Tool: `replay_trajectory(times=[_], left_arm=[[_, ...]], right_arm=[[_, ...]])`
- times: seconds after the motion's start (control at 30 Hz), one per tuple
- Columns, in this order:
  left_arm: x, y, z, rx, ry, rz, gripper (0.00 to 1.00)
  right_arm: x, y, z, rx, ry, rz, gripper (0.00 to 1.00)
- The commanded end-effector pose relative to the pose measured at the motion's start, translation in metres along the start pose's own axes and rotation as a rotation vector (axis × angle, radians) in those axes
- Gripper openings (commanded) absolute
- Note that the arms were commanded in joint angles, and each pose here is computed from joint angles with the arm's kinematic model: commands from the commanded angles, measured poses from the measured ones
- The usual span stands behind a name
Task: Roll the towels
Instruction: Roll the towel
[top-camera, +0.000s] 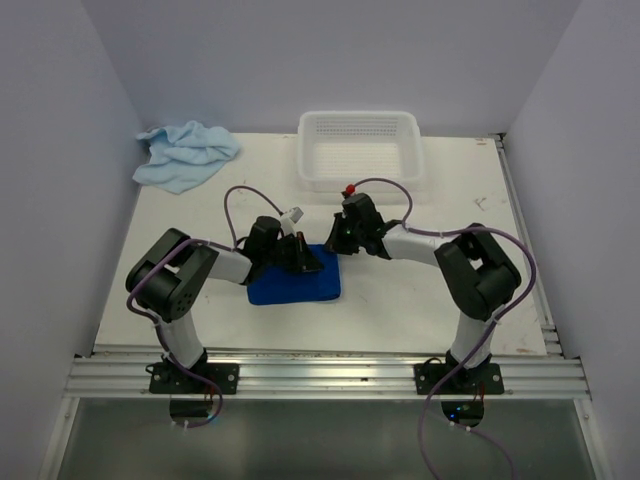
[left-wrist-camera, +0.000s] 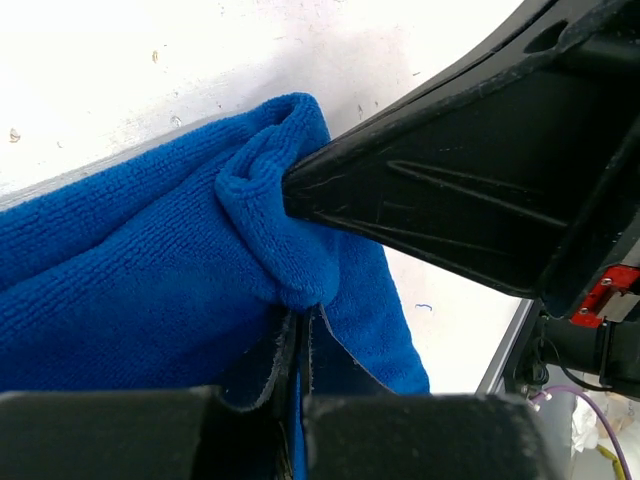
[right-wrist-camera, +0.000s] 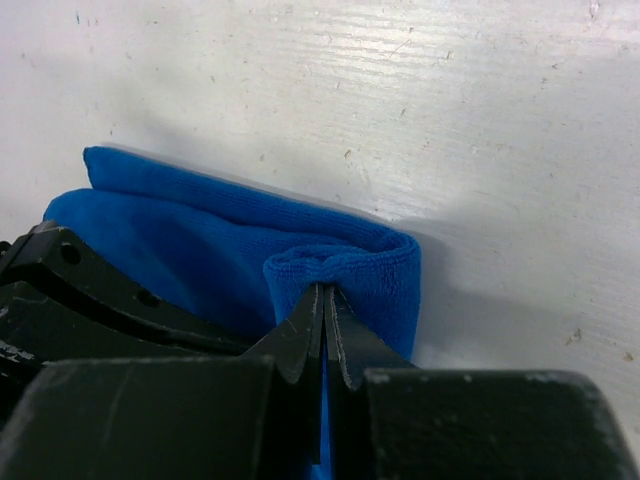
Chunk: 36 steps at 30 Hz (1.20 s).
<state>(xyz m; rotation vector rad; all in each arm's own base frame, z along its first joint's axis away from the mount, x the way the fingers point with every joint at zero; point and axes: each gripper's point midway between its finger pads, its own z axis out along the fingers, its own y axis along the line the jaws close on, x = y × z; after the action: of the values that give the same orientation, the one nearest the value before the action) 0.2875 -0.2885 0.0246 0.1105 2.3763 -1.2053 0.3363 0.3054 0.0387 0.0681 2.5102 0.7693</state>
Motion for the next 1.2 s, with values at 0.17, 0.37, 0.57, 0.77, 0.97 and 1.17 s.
replay_trajectory(times=[0.17,0.37,0.57,0.77,0.97,1.17], left_arm=[[-0.004,-0.004,-0.008,-0.016,0.005,0.076,0.13],[-0.028,-0.021,-0.027,-0.041,-0.055,0.139,0.12],[-0.056,-0.039,-0.034,-0.034,-0.117,0.181,0.09],[-0.050,-0.044,-0.026,0.004,-0.081,0.134,0.02],[-0.026,-0.030,-0.032,-0.016,-0.049,0.099,0.01],[-0.005,-0.022,-0.032,-0.006,-0.011,0.070,0.22]], right_arm=[[-0.001,-0.005,0.012,0.005,-0.001,-0.007,0.00],[-0.001,-0.008,0.010,0.015,-0.003,-0.016,0.00],[-0.001,-0.009,0.007,0.018,-0.006,-0.021,0.00],[-0.001,-0.009,0.008,0.022,-0.006,-0.023,0.00],[-0.001,-0.010,0.010,0.025,-0.003,-0.027,0.00],[0.000,-0.011,0.009,0.031,0.001,-0.030,0.00]])
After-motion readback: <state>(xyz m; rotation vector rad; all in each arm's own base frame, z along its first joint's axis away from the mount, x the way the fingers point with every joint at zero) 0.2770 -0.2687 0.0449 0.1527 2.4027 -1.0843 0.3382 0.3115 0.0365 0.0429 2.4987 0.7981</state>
